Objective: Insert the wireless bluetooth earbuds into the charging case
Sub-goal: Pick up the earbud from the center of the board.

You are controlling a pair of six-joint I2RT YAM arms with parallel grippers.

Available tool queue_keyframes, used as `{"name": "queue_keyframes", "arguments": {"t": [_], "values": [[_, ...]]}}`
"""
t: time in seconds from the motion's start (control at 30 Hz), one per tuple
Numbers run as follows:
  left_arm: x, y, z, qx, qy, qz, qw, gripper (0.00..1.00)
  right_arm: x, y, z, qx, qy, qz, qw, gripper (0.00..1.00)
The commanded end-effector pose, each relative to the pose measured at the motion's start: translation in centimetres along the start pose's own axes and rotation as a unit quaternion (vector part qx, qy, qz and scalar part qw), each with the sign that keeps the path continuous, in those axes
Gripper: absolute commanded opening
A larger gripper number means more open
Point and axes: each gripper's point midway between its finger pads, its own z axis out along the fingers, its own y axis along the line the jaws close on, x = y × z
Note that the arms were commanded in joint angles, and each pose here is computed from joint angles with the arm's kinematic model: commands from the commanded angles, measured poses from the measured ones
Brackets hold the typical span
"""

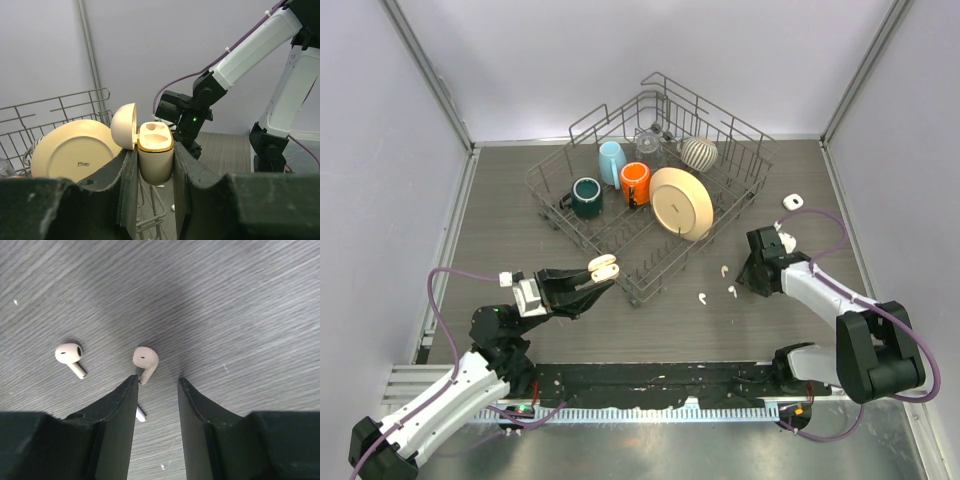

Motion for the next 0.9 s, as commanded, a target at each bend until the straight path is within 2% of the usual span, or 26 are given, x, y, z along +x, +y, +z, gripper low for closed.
{"name": "queue_keyframes", "arguments": {"t": [0.0, 0.57, 0.87], "values": [[-1.9, 0.0, 0.4, 0.0, -0.031, 0.015, 0.999, 0.0, -1.3, -0.8, -0.3, 0.034, -0.022, -0.018, 0.999, 0.43], [-1.7, 0.2, 0.0, -0.008, -0.029, 0.018, 0.999, 0.0, -3.4, 1.2, 0.9, 0.021, -0.027, -0.059, 0.998, 0.46], [-1.5, 0.3, -0.1, -0.011, -0.028, 0.018, 0.999, 0.0, -3.6, 1.7, 1.3, 0.018, -0.029, -0.034, 0.999, 0.45]]}}
